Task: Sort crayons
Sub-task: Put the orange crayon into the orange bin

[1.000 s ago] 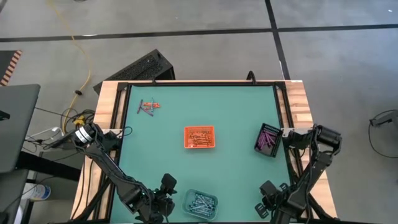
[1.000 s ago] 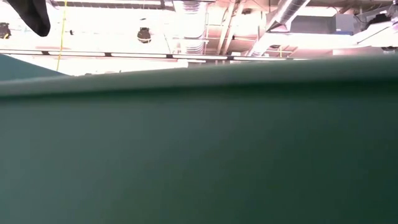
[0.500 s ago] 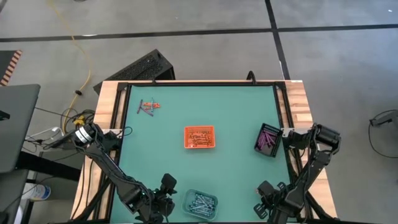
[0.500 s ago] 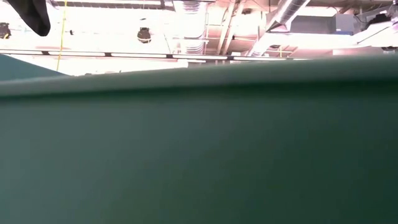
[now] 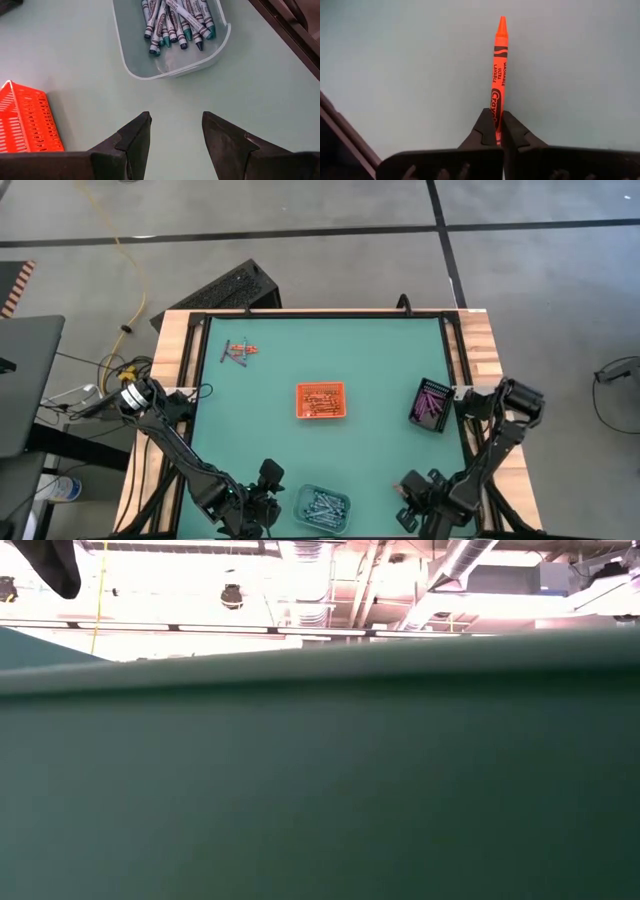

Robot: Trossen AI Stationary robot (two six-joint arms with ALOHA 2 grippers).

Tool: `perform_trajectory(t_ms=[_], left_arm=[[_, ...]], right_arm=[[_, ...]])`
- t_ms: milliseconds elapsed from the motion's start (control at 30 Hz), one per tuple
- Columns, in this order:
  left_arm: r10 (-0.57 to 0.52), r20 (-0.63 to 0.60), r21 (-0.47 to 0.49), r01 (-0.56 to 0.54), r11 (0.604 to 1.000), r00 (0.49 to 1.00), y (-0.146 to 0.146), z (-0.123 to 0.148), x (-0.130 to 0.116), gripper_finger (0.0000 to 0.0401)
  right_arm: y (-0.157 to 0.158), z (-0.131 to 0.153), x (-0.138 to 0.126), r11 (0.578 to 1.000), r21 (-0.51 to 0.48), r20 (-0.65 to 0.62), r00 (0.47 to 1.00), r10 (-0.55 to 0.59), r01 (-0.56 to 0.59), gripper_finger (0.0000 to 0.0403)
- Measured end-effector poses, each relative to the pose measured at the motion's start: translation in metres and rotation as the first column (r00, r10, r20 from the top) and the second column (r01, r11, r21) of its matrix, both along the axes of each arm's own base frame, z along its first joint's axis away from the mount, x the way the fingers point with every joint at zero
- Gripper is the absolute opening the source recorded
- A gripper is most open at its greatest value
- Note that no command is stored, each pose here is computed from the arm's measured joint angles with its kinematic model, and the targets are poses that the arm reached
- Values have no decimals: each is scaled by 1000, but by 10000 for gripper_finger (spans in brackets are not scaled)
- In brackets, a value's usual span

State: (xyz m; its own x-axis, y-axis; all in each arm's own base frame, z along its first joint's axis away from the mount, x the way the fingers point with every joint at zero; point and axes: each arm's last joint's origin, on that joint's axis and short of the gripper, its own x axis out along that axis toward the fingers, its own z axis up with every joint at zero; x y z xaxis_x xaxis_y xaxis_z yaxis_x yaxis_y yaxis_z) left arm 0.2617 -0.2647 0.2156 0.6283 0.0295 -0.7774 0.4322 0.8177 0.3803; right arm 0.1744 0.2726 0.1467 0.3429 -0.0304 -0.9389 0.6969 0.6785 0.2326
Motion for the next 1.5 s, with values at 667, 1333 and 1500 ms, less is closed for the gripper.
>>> perform_trajectory(t_ms=[667,1333,1500], left_arm=[[-2,-3,5,2,1000,1000,0,0,0,168],[49,-3,-36,-49,998,999,0,0,-1,168],[48,-6,-31,-48,998,999,0,-1,-1,168]], right_arm=[[-87,13,106,901,-276,-10,938,345,-335,0],[-212,85,197,611,-512,-147,763,630,-603,0],[-237,86,203,594,-489,-125,726,676,-638,0]])
